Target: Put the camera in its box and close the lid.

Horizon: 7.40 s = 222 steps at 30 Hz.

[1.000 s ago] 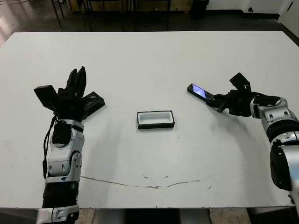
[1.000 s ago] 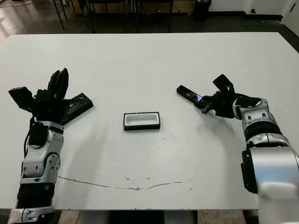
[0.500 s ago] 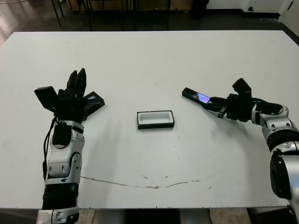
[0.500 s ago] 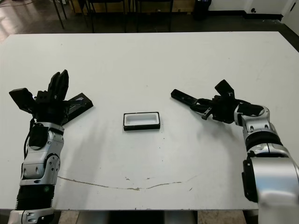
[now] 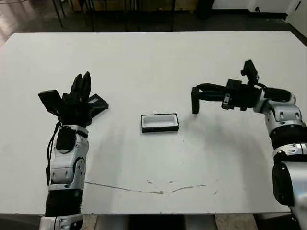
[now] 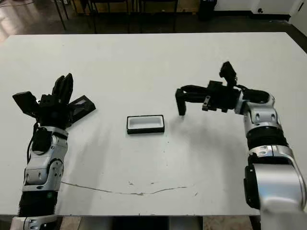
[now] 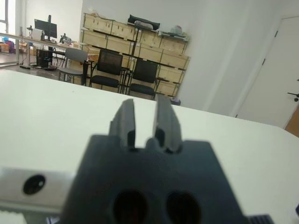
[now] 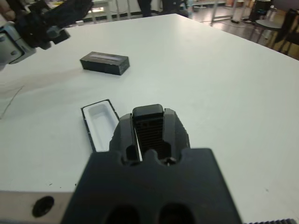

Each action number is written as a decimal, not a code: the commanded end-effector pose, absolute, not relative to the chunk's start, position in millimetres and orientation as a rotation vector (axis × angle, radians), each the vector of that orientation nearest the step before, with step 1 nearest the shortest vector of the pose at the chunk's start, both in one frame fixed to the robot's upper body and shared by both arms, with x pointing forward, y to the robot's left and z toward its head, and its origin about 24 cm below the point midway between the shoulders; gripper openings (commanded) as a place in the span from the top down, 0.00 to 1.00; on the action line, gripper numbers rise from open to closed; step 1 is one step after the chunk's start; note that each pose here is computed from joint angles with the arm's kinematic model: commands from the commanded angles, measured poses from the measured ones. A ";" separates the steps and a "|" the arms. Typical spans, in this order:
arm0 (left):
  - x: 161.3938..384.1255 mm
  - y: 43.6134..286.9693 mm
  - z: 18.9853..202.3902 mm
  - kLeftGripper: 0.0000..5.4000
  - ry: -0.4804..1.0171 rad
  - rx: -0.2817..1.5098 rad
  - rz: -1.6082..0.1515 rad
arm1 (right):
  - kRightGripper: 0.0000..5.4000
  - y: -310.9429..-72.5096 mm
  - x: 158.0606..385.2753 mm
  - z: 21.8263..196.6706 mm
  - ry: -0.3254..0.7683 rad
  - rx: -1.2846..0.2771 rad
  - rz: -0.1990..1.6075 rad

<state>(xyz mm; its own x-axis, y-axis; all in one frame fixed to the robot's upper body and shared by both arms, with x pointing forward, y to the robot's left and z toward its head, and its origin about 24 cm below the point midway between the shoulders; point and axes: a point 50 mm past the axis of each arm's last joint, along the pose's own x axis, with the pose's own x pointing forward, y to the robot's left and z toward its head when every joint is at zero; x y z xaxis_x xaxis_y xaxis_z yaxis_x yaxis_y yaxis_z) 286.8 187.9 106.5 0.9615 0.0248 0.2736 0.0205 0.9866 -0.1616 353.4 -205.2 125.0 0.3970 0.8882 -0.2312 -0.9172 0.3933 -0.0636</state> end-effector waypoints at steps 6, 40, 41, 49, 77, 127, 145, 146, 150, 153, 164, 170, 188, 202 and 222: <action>285.1 191.1 98.8 1.00 -0.247 -0.158 0.012 | 1.00 -201.9 349.0 115.8 0.227 -0.175 1.187; 284.5 187.4 97.2 1.00 -0.245 -0.157 0.016 | 1.00 -142.5 366.1 158.5 -0.055 -0.092 1.361; 284.5 187.3 97.2 1.00 -0.245 -0.153 0.016 | 1.00 -138.9 365.5 156.6 -0.040 -0.080 1.377; 284.3 186.1 97.2 1.00 -0.242 -0.152 0.021 | 1.00 -110.9 358.3 134.7 0.063 -0.046 1.460; 283.0 186.7 94.7 1.00 -0.247 -0.146 0.020 | 1.00 -101.7 352.0 112.1 0.161 -0.085 1.499; 282.6 188.2 93.4 1.00 -0.241 -0.143 0.027 | 1.00 -187.1 359.5 109.3 0.278 -0.182 1.223; 282.7 187.9 94.1 1.00 -0.245 -0.140 0.023 | 1.00 -209.9 354.6 120.1 0.351 -0.297 1.194; 282.7 188.0 94.1 1.00 -0.245 -0.140 0.024 | 1.00 -209.0 354.9 121.1 0.334 -0.311 1.188; 282.5 188.4 93.9 1.00 -0.245 -0.135 0.027 | 1.00 -208.4 355.6 124.2 0.270 -0.336 1.144; 282.4 188.4 94.0 1.00 -0.244 -0.138 0.025 | 1.00 -208.6 354.7 127.8 0.216 -0.406 1.103; 282.3 187.1 93.6 1.00 -0.241 -0.143 0.025 | 0.90 -190.8 342.3 138.7 0.231 -0.625 1.134; 282.3 187.7 93.7 1.00 -0.240 -0.140 0.028 | 0.65 -181.9 340.6 134.6 0.265 -0.637 1.196; 282.6 186.9 94.2 1.00 -0.236 -0.146 0.025 | 0.33 -177.3 346.9 121.2 0.357 -0.599 1.254; 282.6 186.7 93.4 1.00 -0.236 -0.146 0.030 | 0.77 -169.0 346.5 111.0 0.379 -0.575 1.312; 281.4 187.2 92.5 1.00 -0.234 -0.137 0.033 | 1.00 -165.0 343.2 95.7 0.302 -0.551 1.291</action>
<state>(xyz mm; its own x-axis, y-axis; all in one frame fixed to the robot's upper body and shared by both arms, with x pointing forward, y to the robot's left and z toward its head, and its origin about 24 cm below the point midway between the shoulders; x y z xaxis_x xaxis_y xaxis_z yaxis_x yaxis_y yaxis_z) 284.1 184.0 101.5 0.9618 0.0380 0.2710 0.0009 0.9899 -0.1419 346.3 -162.0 106.6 0.2627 0.8233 -0.5031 -0.9577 0.1591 -0.2398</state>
